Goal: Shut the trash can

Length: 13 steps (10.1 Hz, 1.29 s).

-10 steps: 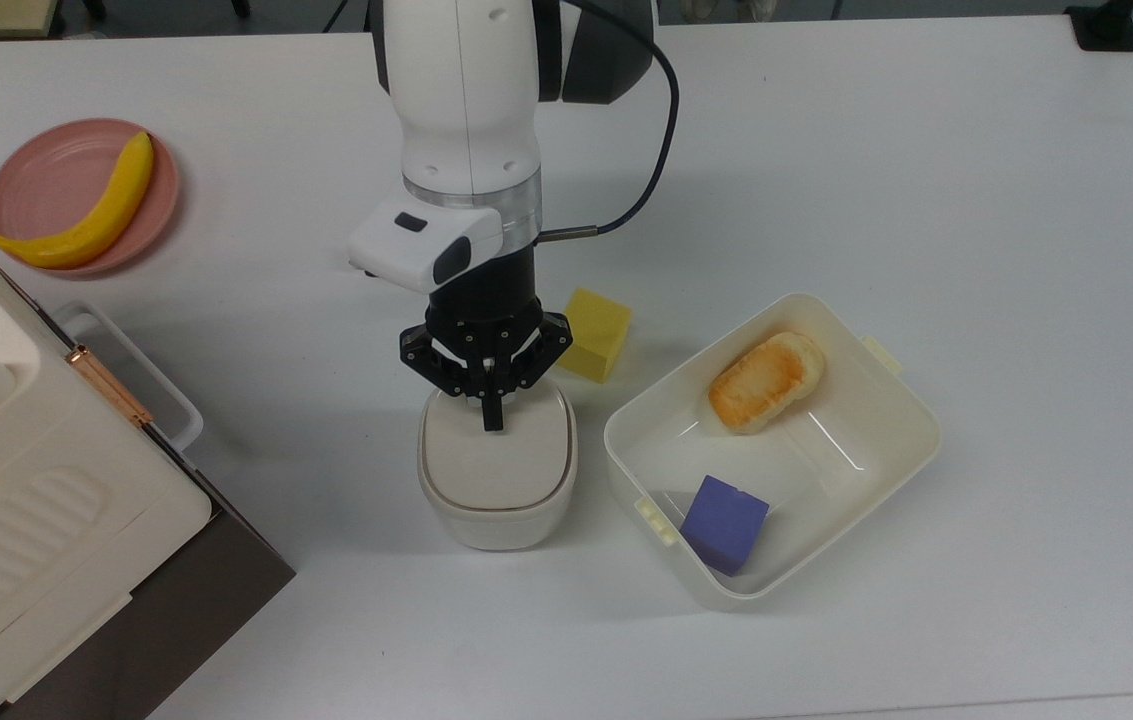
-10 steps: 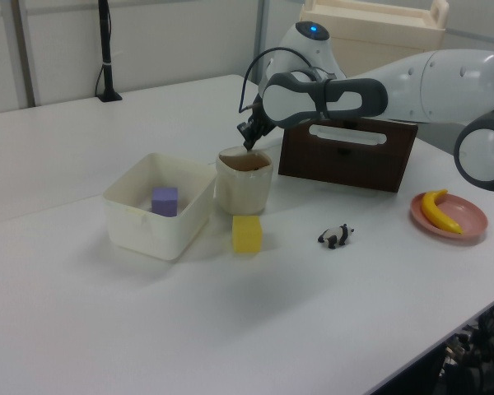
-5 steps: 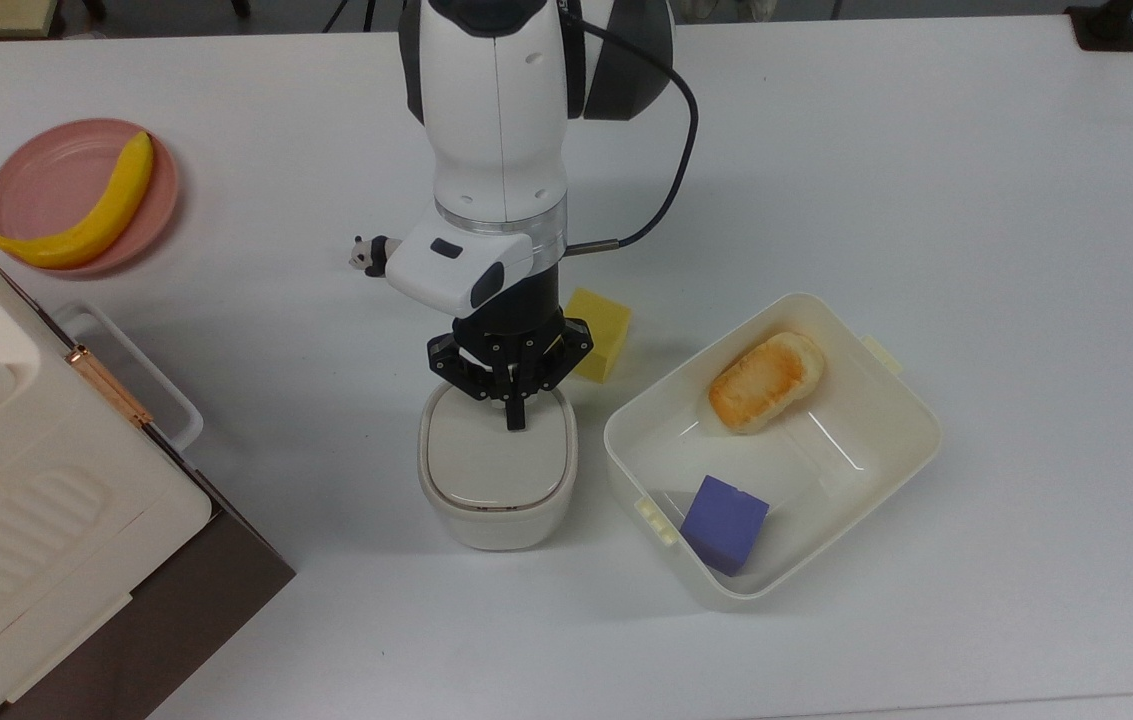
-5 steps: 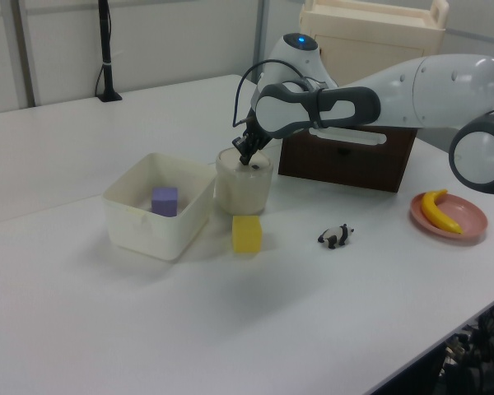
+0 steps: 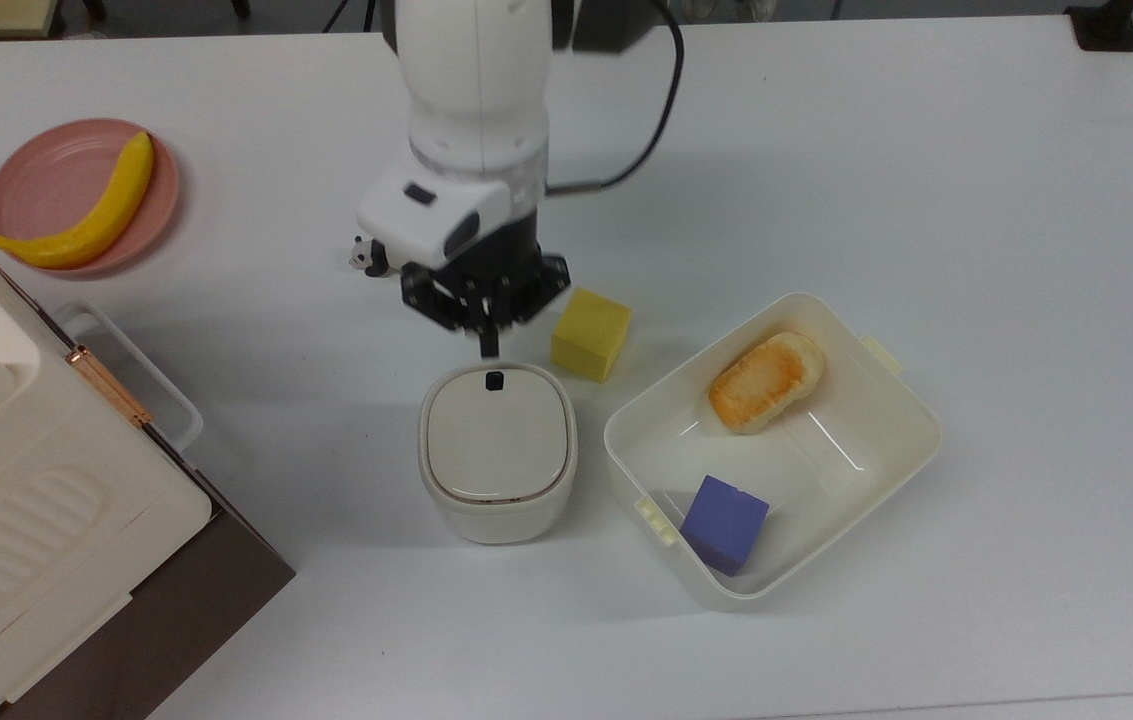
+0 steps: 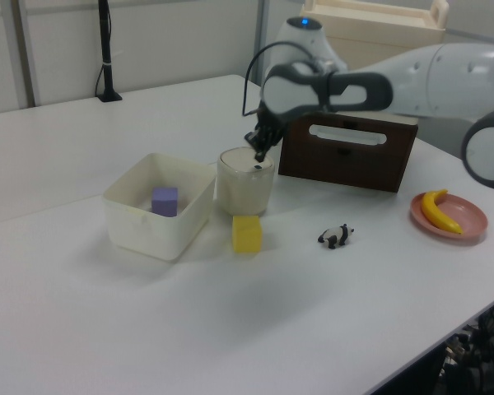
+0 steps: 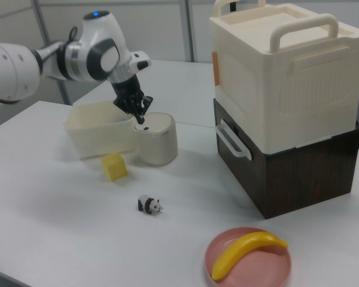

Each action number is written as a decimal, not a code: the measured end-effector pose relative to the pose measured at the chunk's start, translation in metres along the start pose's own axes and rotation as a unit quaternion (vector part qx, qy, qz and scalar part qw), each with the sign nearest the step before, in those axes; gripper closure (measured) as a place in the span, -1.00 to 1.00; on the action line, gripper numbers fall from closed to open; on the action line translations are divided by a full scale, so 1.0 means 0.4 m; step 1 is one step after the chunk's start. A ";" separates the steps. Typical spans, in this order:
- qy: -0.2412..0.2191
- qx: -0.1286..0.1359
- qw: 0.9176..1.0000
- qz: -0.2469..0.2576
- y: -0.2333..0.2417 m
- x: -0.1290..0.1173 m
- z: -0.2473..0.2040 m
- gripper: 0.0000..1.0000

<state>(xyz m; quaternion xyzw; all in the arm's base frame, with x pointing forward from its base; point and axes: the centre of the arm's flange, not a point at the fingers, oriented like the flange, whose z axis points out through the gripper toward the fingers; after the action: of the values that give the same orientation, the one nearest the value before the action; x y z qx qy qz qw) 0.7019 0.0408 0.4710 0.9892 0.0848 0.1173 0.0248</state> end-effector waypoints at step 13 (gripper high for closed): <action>-0.114 -0.019 0.993 0.034 0.004 -0.229 -0.320 -0.75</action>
<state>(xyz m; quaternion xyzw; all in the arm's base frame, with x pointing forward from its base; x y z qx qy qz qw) 0.5843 0.0271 0.5745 0.9977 0.0452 0.0062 0.0494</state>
